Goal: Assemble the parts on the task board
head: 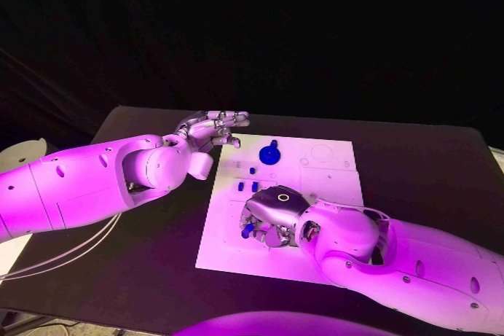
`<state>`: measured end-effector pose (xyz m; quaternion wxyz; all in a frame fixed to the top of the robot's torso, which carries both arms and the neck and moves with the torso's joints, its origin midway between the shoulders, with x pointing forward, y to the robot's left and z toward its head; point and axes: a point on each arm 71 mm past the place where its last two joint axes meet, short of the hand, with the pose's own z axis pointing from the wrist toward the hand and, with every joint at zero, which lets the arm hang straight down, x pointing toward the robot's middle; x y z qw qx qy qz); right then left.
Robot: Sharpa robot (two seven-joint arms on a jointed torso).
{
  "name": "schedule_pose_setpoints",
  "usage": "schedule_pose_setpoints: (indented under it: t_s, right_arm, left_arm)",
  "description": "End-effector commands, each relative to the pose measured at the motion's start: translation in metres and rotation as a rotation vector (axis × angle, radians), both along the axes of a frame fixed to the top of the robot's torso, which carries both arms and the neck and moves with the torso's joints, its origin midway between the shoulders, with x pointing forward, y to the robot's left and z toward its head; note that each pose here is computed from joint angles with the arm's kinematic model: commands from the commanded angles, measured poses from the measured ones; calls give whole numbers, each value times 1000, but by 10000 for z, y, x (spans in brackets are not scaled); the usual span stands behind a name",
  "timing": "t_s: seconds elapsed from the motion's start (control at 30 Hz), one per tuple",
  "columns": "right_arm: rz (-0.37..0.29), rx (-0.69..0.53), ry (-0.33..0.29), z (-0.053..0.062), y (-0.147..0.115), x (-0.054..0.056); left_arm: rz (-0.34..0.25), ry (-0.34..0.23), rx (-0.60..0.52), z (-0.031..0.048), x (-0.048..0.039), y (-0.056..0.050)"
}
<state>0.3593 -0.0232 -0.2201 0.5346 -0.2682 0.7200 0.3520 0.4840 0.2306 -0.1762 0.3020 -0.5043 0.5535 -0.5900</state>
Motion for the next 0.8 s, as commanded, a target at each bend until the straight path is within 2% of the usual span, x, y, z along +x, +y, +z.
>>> schedule_pose_setpoints:
  t_s: [0.03, 0.47, 0.8]
  right_arm:
    - [1, -86, 3, -75, 20, -2]
    - [-18, -28, -1, -75, 51, 25]
    - [-60, 107, -42, 26, -83, 35]
  left_arm:
    - [-19, -3, -14, 11, -4, -29]
    - [-19, 0, -12, 10, -8, -20]
    - [-18, 3, -11, 6, -6, -7]
